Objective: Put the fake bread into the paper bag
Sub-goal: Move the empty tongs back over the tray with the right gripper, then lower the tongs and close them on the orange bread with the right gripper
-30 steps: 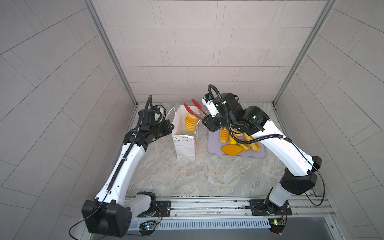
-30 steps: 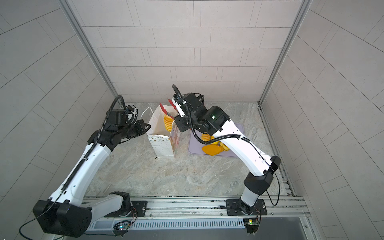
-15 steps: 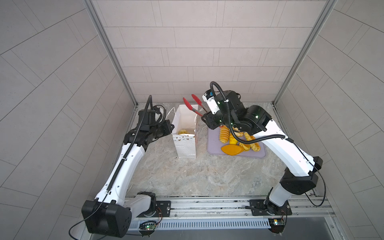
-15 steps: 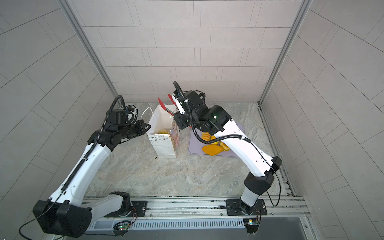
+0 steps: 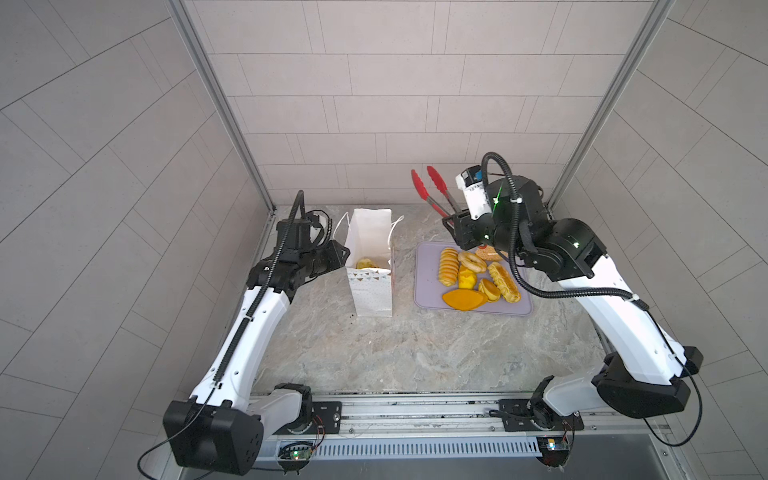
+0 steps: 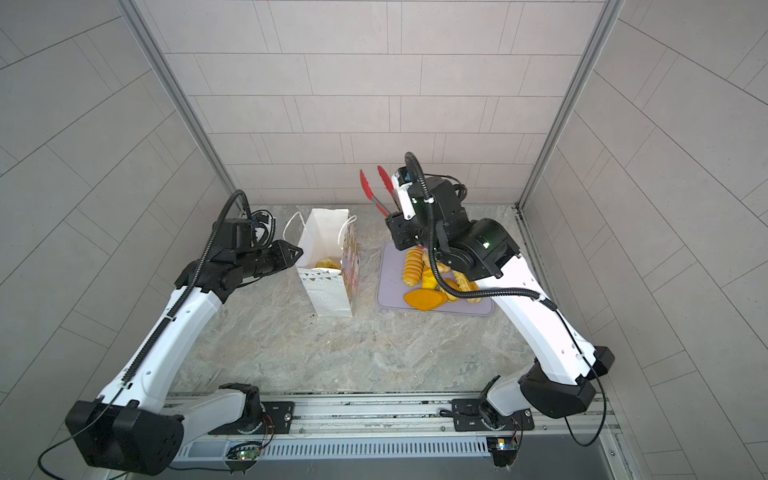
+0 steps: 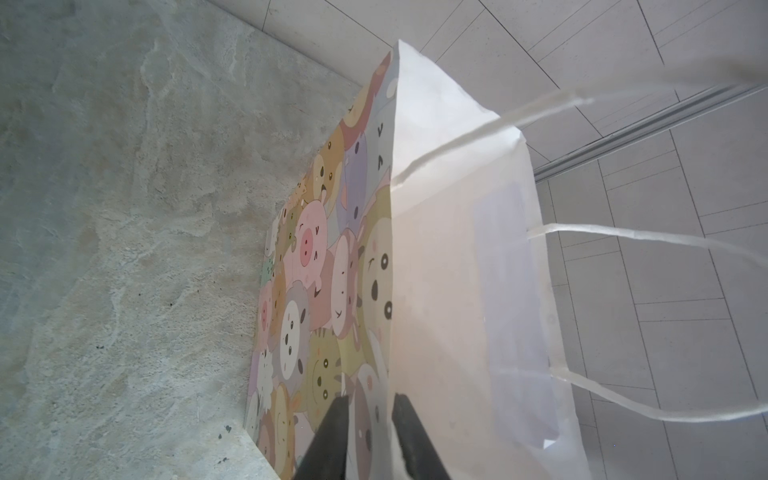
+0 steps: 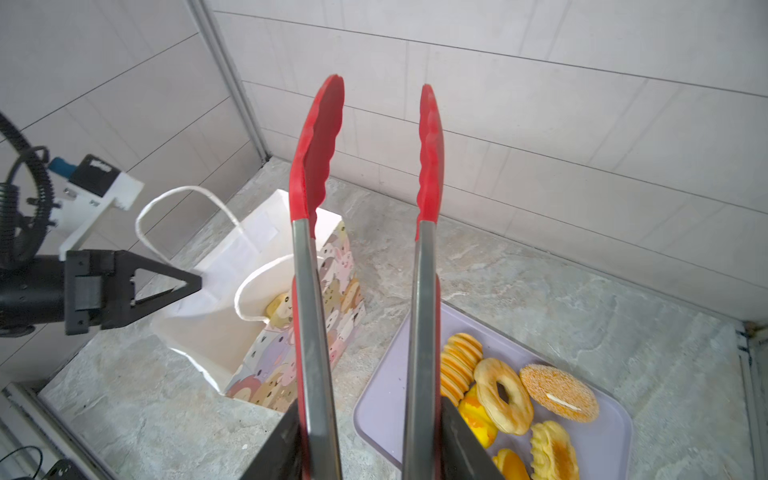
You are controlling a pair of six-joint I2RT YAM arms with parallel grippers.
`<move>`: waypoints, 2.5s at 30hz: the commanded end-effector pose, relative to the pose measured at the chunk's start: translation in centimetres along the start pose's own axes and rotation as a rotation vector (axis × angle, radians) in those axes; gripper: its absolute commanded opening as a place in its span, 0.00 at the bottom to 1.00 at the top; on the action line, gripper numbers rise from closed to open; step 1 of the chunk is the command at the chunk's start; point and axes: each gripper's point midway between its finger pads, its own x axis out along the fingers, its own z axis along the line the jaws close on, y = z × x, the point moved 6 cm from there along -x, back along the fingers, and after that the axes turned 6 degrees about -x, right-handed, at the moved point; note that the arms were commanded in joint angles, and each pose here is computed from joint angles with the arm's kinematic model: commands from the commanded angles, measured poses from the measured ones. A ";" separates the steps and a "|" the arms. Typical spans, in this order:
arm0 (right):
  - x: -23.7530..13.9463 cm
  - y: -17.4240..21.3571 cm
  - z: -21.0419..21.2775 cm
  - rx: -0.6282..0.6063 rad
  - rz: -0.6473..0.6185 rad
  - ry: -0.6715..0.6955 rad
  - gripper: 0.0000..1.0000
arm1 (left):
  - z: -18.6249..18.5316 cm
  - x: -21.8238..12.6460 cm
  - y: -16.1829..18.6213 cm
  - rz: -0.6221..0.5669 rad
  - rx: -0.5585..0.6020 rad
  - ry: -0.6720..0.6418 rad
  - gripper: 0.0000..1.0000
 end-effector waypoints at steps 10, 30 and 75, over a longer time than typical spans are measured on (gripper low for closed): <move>0.1 8.1 -8.4 0.252 0.116 0.140 0.45 | -0.5 -0.2 -0.2 -0.013 0.025 0.022 0.33; -2.3 19.8 -7.9 0.429 0.341 0.112 0.44 | -0.3 0.5 -0.1 0.002 0.028 0.032 0.32; -1.6 30.5 -4.3 0.753 0.483 -0.055 0.46 | 0.0 0.7 0.2 0.011 0.032 0.027 0.33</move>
